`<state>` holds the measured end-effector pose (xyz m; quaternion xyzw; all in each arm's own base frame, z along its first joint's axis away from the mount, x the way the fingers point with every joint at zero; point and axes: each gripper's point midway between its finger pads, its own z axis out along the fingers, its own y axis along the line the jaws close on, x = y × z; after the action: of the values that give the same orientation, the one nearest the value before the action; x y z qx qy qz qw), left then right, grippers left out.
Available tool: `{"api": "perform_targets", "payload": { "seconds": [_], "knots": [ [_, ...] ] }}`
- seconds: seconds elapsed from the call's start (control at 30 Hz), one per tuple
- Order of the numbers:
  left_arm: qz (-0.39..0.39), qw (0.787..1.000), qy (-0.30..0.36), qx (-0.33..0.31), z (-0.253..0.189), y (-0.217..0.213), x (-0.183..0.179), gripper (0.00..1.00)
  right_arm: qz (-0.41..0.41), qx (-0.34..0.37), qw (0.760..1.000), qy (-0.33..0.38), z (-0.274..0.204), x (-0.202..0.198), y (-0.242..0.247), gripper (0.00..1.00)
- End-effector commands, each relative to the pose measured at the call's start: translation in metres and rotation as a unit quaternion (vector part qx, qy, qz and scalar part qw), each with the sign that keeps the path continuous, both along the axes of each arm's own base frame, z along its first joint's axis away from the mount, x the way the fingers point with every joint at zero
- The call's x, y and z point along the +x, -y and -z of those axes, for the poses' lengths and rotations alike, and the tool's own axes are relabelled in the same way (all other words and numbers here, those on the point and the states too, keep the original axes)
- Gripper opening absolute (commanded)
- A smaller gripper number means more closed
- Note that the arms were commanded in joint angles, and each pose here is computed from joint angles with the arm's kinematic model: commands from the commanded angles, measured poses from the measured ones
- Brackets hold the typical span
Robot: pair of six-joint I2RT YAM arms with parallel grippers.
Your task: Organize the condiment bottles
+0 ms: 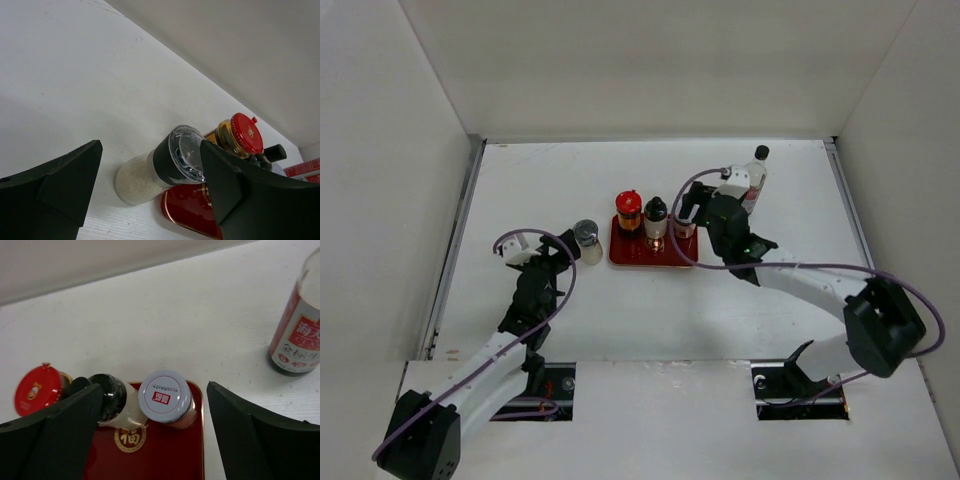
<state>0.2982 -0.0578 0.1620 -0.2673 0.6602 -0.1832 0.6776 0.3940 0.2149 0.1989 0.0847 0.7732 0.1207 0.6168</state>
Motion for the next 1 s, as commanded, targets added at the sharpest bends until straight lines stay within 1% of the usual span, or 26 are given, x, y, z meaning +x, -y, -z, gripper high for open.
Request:
{"api": "perform_targets", "payload": {
  "seconds": [0.0, 0.03, 0.07, 0.1, 0.13, 0.17, 0.2, 0.27, 0.3, 0.33, 0.37, 0.4, 0.43, 0.5, 0.53, 0.57, 0.63, 0.8, 0.87, 0.97],
  "knots": [
    [0.021, 0.999, 0.019, 0.020, -0.028, 0.014, 0.009, 0.79, 0.008, 0.055, 0.998, 0.028, -0.019, -0.018, 0.011, 0.75],
    [0.024, 0.999, 0.015, 0.027, -0.030, 0.017, 0.011, 0.80, 0.004, 0.065, 0.997, 0.029, -0.019, -0.026, 0.013, 0.45],
    [0.028, 0.999, 0.009, 0.035, -0.030, 0.020, 0.013, 0.80, -0.004, 0.071, 0.997, 0.026, -0.018, -0.035, 0.012, 0.21],
    [0.035, 0.999, 0.005, 0.040, -0.030, 0.025, 0.013, 0.81, -0.011, 0.076, 0.997, 0.026, -0.017, -0.044, 0.011, 0.11],
    [0.042, 0.998, 0.001, 0.047, -0.031, 0.030, 0.014, 0.81, -0.020, 0.080, 0.996, 0.025, -0.015, -0.053, 0.011, 0.08],
    [0.048, 0.997, -0.006, 0.059, -0.031, 0.035, 0.015, 0.81, -0.030, 0.081, 0.996, 0.022, -0.012, -0.063, 0.009, 0.09],
    [0.055, 0.995, -0.016, 0.076, -0.031, 0.039, 0.017, 0.81, -0.040, 0.080, 0.996, 0.021, -0.009, -0.072, 0.006, 0.11],
    [0.067, 0.990, -0.046, 0.112, -0.027, 0.046, 0.019, 0.82, -0.050, 0.077, 0.996, 0.018, 0.002, -0.086, 0.007, 0.18],
    [0.074, 0.988, -0.060, 0.125, -0.026, 0.050, 0.019, 0.82, -0.052, 0.078, 0.995, 0.018, 0.007, -0.090, 0.008, 0.25],
    [0.080, 0.985, -0.072, 0.134, -0.024, 0.054, 0.020, 0.82, -0.058, 0.080, 0.995, 0.017, 0.011, -0.093, 0.007, 0.35],
    [0.083, 0.982, -0.083, 0.147, -0.023, 0.056, 0.021, 0.82, -0.066, 0.077, 0.995, 0.017, 0.015, -0.096, 0.005, 0.46],
    [0.085, 0.980, -0.092, 0.155, -0.022, 0.057, 0.022, 0.83, -0.071, 0.076, 0.994, 0.016, 0.017, -0.098, 0.003, 0.54],
    [0.088, 0.976, -0.107, 0.168, -0.021, 0.058, 0.025, 0.85, -0.074, 0.079, 0.994, 0.016, 0.020, -0.100, 0.002, 0.66],
    [0.091, 0.966, -0.143, 0.194, -0.013, 0.059, 0.028, 0.87, -0.079, 0.082, 0.993, 0.021, 0.021, -0.101, 0.000, 0.80],
    [0.093, 0.963, -0.154, 0.202, -0.010, 0.061, 0.029, 0.88, -0.080, 0.082, 0.993, 0.022, 0.022, -0.101, 0.000, 0.83],
    [0.094, 0.958, -0.167, 0.214, -0.005, 0.062, 0.030, 0.88, -0.082, 0.081, 0.993, 0.026, 0.021, -0.101, -0.001, 0.86],
    [0.079, 0.955, -0.178, 0.225, -0.004, 0.060, 0.033, 0.88, -0.087, 0.085, 0.992, 0.030, 0.020, -0.102, -0.001, 0.89],
    [0.062, 0.946, -0.193, 0.252, 0.000, 0.061, 0.040, 0.89, -0.104, 0.090, 0.990, 0.028, 0.023, -0.105, -0.007, 0.91],
    [0.063, 0.943, -0.202, 0.258, 0.004, 0.063, 0.041, 0.88, -0.104, 0.089, 0.990, 0.026, 0.025, -0.105, -0.007, 0.91],
    [0.058, 0.942, -0.204, 0.258, 0.008, 0.062, 0.042, 0.86, -0.106, 0.089, 0.990, 0.023, 0.027, -0.106, -0.007, 0.92]
  ]
}}
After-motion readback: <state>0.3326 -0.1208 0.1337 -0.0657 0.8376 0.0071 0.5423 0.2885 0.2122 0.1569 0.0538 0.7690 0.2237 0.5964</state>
